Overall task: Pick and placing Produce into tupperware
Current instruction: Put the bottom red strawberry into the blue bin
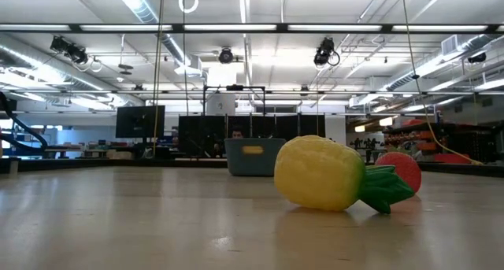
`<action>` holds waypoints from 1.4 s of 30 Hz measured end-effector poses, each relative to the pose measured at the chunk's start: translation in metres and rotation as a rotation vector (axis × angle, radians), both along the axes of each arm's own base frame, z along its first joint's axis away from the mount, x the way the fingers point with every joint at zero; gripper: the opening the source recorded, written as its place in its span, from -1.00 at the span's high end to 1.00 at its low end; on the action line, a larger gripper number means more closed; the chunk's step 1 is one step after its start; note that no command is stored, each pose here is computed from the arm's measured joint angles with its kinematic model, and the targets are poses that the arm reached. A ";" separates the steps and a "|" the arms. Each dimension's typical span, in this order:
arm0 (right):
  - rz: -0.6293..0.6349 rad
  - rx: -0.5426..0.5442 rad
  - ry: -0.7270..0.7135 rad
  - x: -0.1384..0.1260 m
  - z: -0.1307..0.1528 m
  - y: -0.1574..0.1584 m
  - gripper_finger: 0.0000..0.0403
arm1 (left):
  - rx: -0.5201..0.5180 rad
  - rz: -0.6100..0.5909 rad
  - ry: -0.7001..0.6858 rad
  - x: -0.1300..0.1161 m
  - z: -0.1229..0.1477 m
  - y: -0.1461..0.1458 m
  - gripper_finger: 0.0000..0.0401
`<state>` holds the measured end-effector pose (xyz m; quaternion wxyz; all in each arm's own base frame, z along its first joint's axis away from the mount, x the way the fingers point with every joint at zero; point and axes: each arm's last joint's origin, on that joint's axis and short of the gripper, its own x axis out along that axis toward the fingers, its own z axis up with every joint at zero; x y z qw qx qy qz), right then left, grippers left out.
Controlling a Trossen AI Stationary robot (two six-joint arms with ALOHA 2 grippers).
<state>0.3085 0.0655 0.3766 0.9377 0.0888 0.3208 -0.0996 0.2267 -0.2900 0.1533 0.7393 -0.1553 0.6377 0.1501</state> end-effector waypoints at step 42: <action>-0.002 -0.032 -0.002 0.000 0.000 -0.001 -0.02 | 0.448 -0.308 -0.085 0.101 0.093 0.091 0.04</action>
